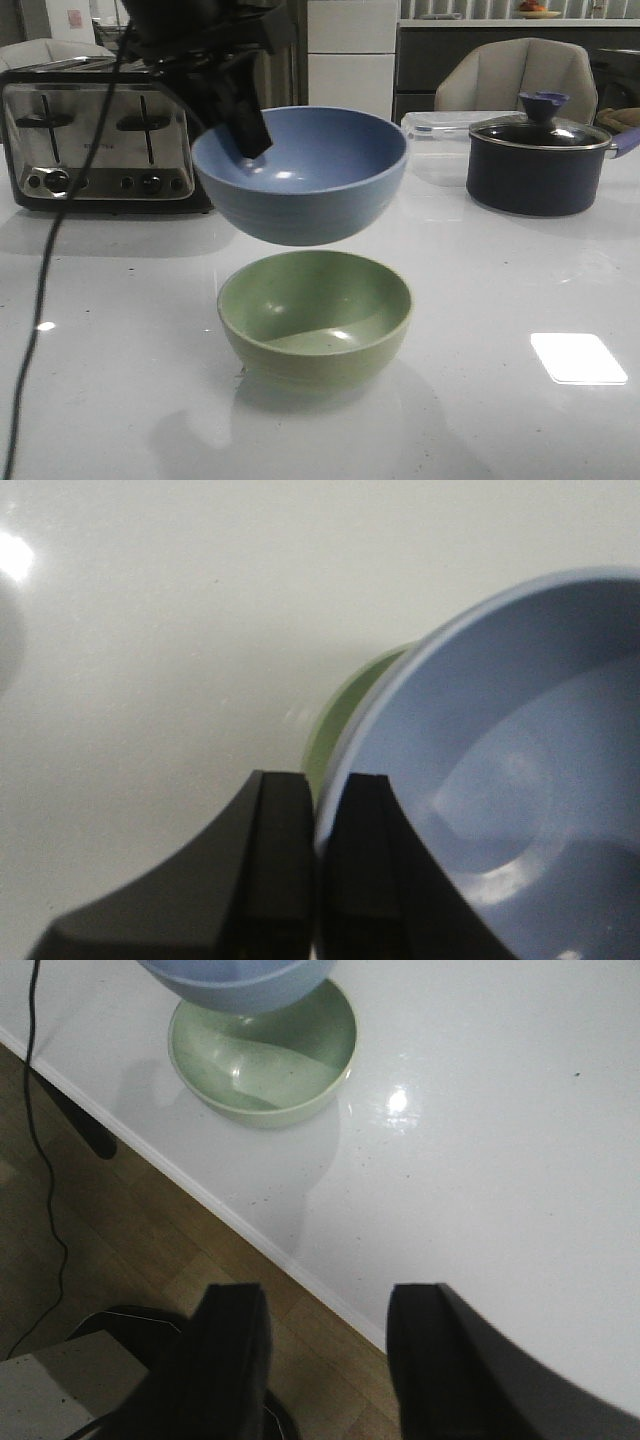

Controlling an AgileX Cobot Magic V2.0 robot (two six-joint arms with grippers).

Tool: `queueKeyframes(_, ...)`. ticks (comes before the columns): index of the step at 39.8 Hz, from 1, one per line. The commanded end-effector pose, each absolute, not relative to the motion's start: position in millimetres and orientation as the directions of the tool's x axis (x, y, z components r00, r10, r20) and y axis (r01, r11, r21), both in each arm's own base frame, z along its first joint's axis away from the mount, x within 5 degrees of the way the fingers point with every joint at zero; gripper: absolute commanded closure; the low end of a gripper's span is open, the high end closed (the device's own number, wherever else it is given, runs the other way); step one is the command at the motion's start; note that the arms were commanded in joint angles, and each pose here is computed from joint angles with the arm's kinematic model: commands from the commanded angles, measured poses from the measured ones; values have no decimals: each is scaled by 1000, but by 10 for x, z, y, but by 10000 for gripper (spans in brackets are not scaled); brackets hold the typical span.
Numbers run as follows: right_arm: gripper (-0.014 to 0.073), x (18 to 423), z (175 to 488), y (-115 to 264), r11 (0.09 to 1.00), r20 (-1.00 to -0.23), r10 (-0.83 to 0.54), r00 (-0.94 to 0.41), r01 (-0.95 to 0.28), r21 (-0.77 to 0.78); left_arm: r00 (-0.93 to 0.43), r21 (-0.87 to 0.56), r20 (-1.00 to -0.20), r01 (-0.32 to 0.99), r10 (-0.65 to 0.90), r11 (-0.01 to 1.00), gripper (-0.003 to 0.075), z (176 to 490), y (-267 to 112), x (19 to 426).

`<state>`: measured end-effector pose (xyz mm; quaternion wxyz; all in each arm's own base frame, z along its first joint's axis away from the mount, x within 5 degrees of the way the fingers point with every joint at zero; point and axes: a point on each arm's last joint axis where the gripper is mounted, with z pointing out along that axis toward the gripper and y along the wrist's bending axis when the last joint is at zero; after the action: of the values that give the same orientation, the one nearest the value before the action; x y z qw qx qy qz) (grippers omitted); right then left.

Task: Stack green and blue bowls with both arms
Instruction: 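Lift the blue bowl with the left gripper over the green bowl, then lower the blue bowl into the green bowl and open the left gripper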

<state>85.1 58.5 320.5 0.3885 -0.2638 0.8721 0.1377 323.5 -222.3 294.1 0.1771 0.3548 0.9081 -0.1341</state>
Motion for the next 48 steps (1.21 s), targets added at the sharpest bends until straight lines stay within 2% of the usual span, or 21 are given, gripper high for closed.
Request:
queueKeyframes(1,188,881,3332,602,824,-808,-309,-502,-565,36,-640,-117,-509,715,576,690,622,3149,-2354,3172)
queueKeyframes(17,188,880,3331,602,824,-807,-309,-502,-565,36,-672,-120,-410,710,617,694,622,2664,-2481,3337)
queueKeyframes(41,188,880,3331,602,824,-807,-309,-502,-565,36,-666,-75,-369,717,649,693,614,2532,-2452,3395)
queueKeyframes(44,188,880,3331,602,824,-807,-309,-502,-565,36,-667,-77,-367,716,648,694,563,2524,-2455,3397)
queueKeyframes(48,188,880,3331,602,824,-807,-309,-502,-565,36,-673,-95,-372,712,639,696,405,2527,-2468,3391)
